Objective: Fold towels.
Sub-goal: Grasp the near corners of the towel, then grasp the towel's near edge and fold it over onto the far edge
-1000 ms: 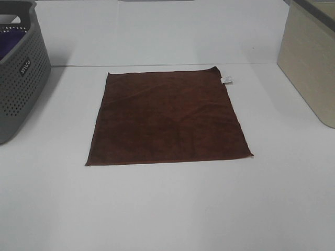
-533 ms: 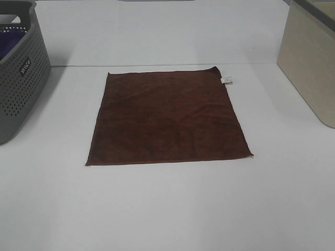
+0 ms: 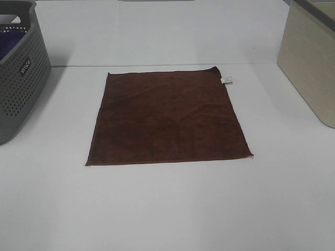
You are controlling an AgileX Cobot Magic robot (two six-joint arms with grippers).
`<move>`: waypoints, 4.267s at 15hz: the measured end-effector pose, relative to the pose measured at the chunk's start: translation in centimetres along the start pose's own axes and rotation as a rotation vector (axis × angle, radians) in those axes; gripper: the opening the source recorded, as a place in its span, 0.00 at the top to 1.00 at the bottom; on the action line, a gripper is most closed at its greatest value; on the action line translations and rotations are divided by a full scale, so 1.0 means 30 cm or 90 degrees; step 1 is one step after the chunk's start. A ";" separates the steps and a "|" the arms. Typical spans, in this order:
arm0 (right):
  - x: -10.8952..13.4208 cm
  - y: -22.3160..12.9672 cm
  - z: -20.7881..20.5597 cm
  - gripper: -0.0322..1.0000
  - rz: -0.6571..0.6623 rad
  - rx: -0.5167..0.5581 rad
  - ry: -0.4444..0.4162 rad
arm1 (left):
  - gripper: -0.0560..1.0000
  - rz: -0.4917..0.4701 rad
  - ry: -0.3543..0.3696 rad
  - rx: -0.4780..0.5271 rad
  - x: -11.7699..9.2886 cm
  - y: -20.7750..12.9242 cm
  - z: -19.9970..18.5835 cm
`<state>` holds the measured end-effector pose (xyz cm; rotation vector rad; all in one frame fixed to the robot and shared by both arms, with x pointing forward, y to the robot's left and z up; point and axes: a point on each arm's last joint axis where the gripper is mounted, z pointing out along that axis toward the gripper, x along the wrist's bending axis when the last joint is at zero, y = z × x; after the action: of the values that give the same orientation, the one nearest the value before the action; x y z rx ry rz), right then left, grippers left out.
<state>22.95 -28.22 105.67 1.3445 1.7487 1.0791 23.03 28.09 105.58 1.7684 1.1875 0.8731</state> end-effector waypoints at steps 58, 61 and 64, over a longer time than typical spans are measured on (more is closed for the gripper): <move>-0.220 -0.045 1.416 0.30 0.356 0.609 0.267 | 0.25 -0.518 -0.272 0.474 -0.015 -0.063 1.419; -0.167 -0.052 1.441 0.50 0.348 0.612 0.277 | 0.42 -0.533 -0.266 0.484 -0.032 -0.074 1.427; -0.162 -0.071 1.455 0.94 0.343 0.611 0.264 | 0.89 -0.525 -0.253 0.493 -0.028 -0.092 1.432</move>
<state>61.58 -24.11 85.03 2.4083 2.4397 0.8150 59.08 17.36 84.62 1.6160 1.8848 -0.4627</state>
